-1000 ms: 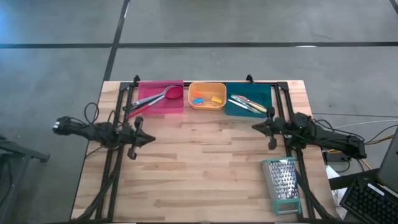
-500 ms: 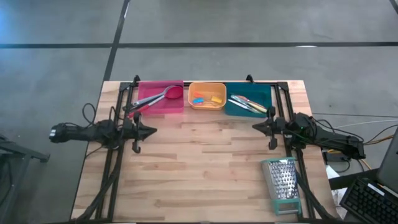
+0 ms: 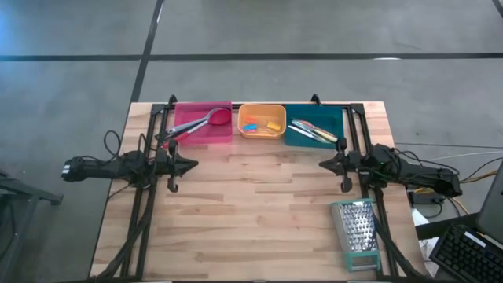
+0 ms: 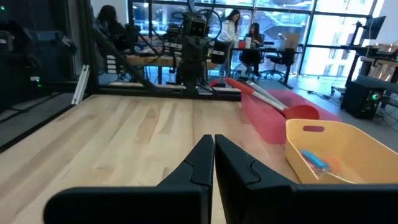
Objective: Pick & Place Kitchen Items
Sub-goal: Return to Home Position
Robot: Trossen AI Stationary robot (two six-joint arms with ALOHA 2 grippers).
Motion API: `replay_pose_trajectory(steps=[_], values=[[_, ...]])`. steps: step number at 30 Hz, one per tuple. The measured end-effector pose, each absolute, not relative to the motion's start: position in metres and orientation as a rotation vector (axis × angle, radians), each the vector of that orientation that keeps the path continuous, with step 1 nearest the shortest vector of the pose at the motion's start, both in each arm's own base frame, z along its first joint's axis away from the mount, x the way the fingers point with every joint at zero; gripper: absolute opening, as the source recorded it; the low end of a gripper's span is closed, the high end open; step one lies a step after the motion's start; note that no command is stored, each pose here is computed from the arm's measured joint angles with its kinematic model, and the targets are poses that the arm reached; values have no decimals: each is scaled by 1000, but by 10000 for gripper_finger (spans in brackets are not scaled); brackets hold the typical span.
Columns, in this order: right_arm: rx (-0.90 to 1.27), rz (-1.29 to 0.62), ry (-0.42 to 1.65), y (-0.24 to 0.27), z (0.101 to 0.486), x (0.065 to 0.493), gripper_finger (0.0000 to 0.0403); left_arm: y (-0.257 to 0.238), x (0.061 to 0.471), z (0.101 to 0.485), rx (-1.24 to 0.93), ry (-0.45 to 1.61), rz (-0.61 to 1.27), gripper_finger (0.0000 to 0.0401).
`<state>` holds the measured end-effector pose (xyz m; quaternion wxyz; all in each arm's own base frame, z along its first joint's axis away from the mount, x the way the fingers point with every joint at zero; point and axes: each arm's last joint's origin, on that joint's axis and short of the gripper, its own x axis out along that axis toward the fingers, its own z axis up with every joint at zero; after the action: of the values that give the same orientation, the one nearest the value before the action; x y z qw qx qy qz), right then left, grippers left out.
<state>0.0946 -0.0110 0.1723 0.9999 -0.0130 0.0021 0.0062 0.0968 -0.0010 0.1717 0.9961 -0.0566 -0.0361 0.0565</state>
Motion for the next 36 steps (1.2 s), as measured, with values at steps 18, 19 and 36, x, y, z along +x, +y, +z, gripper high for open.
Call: replay_pose_trajectory(steps=[18, 19, 36], values=[[-24, 12, 16, -11, 171, 95, 8, -1, 97, 172, -113, -73, 113, 12], [-24, 12, 16, -11, 171, 95, 9, -1, 97, 172, -114, -73, 113, 13], [-25, 12, 16, -11, 171, 95, 8, -1, 97, 173, -113, -73, 113, 12]])
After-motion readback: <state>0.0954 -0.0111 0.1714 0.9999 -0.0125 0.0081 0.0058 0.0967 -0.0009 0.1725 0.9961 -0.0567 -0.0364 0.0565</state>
